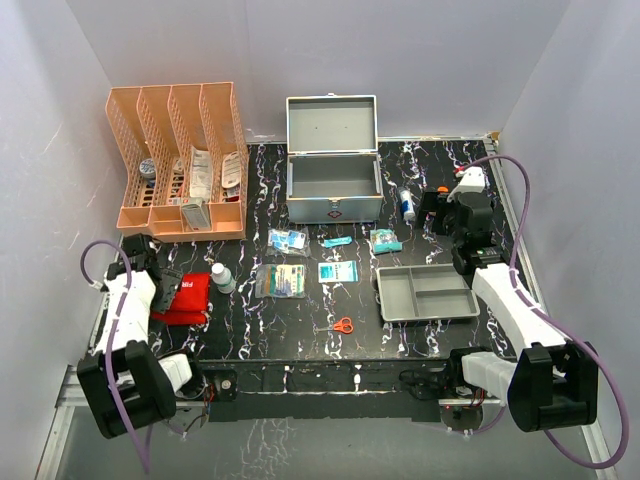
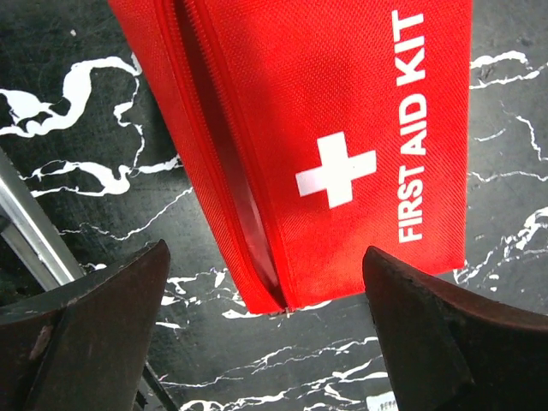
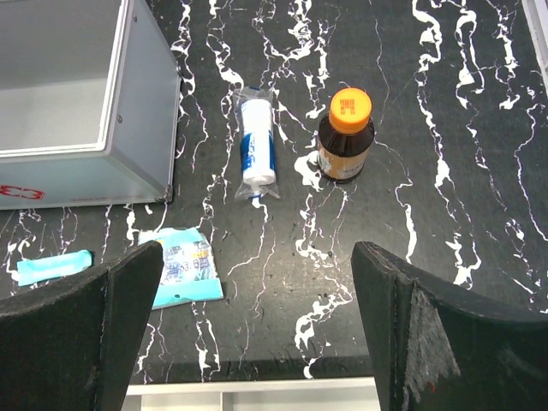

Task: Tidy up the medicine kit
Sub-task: Pick up the medicine pouch from the center of the board.

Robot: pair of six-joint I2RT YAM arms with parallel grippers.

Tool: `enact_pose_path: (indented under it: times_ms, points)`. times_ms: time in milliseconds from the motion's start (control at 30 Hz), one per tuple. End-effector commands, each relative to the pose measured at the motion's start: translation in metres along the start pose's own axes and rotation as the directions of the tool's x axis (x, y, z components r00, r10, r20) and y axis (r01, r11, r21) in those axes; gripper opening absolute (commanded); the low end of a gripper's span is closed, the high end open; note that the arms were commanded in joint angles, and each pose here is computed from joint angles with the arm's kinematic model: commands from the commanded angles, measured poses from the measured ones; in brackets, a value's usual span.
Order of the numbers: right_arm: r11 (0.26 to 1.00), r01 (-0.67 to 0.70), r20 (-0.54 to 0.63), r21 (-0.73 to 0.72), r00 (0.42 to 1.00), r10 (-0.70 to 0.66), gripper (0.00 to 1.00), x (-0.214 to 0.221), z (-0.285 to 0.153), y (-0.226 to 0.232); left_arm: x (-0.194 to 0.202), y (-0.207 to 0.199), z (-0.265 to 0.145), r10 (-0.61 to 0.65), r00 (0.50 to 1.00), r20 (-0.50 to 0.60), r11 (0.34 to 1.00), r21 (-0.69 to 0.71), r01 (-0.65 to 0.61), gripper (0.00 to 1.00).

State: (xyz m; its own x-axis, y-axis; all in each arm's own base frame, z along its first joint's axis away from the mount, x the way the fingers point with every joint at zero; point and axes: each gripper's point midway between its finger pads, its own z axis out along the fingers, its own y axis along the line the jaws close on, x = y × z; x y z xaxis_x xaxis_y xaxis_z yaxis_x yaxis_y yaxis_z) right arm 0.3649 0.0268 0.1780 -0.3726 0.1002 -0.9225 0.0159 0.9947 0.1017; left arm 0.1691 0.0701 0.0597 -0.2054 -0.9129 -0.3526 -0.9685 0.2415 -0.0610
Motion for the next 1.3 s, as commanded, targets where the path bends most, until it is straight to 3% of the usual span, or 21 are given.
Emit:
enact_pose_path:
  times_ms: [0, 267, 500, 800, 933, 1267]
  points:
    - [1.0, 0.011, 0.09, -0.008, 0.996, -0.01, 0.92, -0.038, -0.004, 0.004, -0.006, -0.005, 0.011, -0.039, 0.999, 0.014, 0.999, -0.032, 0.04, 0.92]
    - [1.0, -0.004, 0.102, 0.009, 0.995, 0.003, 0.94, -0.039, -0.01, 0.002, -0.003, -0.003, 0.03, -0.03, 1.0, -0.009, 0.993, -0.113, 0.029, 0.85]
    - [1.0, -0.001, 0.117, 0.029, 0.993, -0.002, 0.94, -0.046, -0.011, -0.002, 0.012, 0.012, 0.042, -0.029, 0.998, -0.052, 0.982, -0.189, 0.019, 0.68]
    - [0.998, -0.03, 0.151, 0.046, 0.988, 0.023, 0.95, -0.061, -0.012, -0.003, 0.025, 0.021, 0.056, -0.02, 0.997, -0.072, 0.981, -0.194, 0.005, 0.28]
    - [0.998, -0.035, 0.16, 0.056, 0.987, 0.025, 0.95, -0.065, -0.013, -0.005, 0.029, 0.023, 0.058, -0.007, 0.996, -0.087, 0.982, -0.189, -0.009, 0.0]
    - [0.999, -0.035, 0.081, 0.041, 0.996, 0.031, 0.87, -0.062, -0.011, 0.0, 0.018, 0.013, 0.037, 0.16, 0.981, -0.111, 0.979, -0.112, -0.172, 0.0]
